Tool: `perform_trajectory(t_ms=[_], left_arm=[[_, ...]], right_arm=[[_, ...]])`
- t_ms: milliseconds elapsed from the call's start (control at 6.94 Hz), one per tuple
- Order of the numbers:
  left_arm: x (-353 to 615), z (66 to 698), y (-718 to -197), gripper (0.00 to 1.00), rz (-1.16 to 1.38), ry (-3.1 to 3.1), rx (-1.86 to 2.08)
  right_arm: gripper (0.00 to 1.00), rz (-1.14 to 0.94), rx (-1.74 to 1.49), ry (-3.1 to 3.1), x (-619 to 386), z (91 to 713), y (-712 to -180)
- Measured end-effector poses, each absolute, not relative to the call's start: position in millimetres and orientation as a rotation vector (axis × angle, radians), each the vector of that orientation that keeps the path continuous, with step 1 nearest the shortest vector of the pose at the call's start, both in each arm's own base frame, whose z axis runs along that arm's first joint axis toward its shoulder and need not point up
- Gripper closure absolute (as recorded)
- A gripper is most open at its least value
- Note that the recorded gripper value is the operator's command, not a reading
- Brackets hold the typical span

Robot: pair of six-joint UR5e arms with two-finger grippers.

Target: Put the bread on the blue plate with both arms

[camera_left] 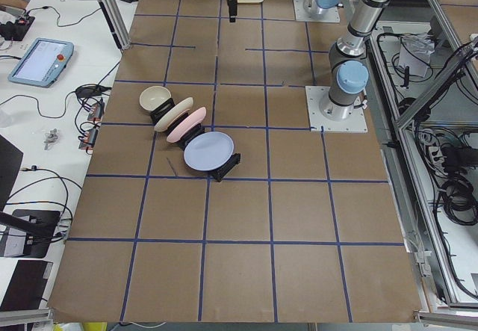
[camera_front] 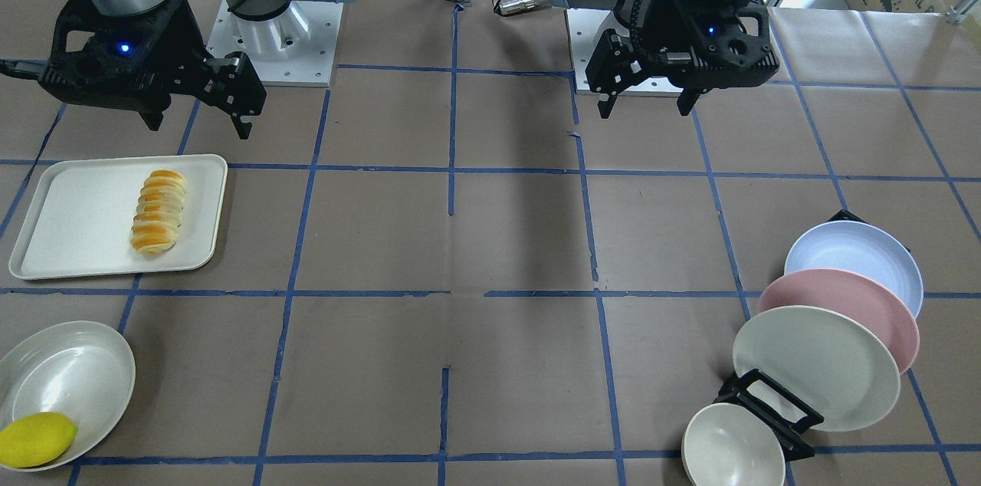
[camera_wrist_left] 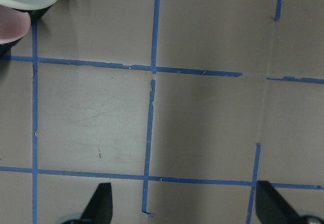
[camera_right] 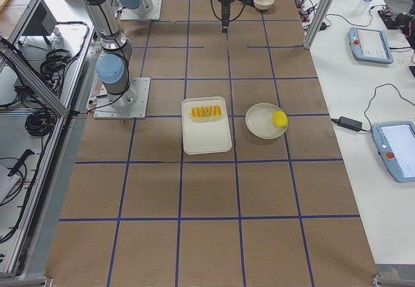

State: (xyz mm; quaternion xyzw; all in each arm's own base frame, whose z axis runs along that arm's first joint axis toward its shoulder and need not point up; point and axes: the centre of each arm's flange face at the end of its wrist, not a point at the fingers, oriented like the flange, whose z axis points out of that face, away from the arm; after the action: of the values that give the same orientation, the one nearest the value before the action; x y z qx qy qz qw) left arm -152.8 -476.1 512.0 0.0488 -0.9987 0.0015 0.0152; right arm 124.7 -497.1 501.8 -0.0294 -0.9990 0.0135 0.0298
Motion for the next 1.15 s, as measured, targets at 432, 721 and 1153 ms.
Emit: perform_trajectory(t_ms=[432,721,1153], left_arm=[[-144.8,510.4,-476.6,0.02,-0.006,-3.137,0.055],[-121.7,508.3,-481.5,0.02,-0.017,-3.195,-0.012],[13.8,491.8,-494.2,0.00,-0.144,-3.084,0.043]], right_arm=[[0.00,0.036,-0.090,-3.082,124.7,500.4,-496.6],[0.00,0.031,-0.086,-3.084,125.2,498.1,-497.9],[0.02,-0.030,0.022,-3.040,94.0,460.1,-498.3]])
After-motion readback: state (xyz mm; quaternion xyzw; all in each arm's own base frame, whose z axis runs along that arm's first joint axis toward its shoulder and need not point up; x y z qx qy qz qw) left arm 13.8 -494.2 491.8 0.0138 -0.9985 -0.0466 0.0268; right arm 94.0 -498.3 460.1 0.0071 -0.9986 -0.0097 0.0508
